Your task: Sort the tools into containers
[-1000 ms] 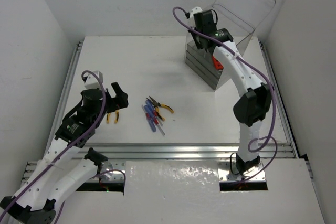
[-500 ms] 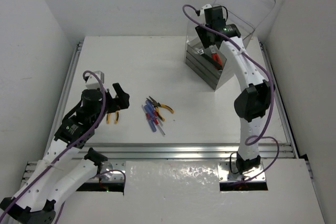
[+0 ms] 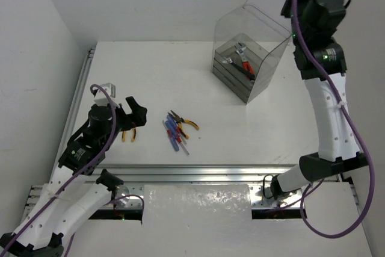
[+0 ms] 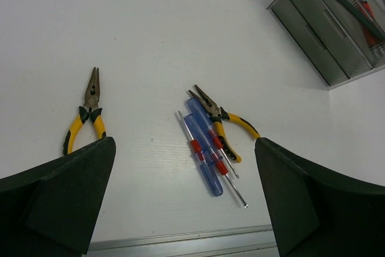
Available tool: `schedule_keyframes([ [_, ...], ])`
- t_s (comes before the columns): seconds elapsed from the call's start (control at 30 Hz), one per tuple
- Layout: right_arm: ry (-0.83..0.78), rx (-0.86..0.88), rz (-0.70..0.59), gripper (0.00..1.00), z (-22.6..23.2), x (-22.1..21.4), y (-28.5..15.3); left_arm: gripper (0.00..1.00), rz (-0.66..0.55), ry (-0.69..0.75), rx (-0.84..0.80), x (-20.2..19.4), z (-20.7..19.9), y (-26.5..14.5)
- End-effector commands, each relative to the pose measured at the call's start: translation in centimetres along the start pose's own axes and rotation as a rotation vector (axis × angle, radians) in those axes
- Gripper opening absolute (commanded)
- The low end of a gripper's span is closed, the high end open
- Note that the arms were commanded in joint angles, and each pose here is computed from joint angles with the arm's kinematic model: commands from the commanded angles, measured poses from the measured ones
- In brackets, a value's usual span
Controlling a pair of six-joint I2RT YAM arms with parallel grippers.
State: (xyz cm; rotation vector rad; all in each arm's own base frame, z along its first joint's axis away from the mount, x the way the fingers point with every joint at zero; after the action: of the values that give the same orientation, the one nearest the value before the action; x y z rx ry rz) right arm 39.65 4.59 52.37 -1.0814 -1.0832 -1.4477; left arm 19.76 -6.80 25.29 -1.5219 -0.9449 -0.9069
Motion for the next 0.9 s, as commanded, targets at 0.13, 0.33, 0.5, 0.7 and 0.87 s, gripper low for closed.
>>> schedule_keyframes([
  [0.13,0.072,-0.109,-0.22,0.0,-3.0,6.2,4.2,1.0,-0.068,0.002,-0.065,1.0,-0.9,-0.7],
  [0.33,0.072,-0.231,-0.234,0.04,-10.1,5.4,7.0,1.0,-0.075,0.005,-0.09,1.0,-1.3,-1.0],
  [0.5,0.066,-0.121,-0.106,0.04,-10.4,2.2,9.7,1.0,-0.069,0.011,-0.097,0.9,-1.4,-0.8],
  [0.7,0.119,0.019,-0.021,0.03,-10.8,-0.3,12.0,1.0,-0.061,0.015,-0.1,0.8,-1.5,-0.7],
  [0.87,0.136,0.182,0.062,0.03,-9.1,-2.5,11.8,1.0,-0.061,0.015,-0.103,0.8,-1.6,-0.6],
])
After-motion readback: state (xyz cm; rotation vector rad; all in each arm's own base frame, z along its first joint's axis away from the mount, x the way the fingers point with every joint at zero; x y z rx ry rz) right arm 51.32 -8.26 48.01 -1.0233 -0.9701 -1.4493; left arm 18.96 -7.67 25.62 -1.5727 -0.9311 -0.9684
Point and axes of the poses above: each gripper's point midway between its finger pads, its own y axis out along the fingers, its own z axis along the line the jaws close on, x = y × z, the point moved 4 cm from there along -y, back along the fingers, and after that the axes turned 13 degrees about y, right-handed, at the moved point
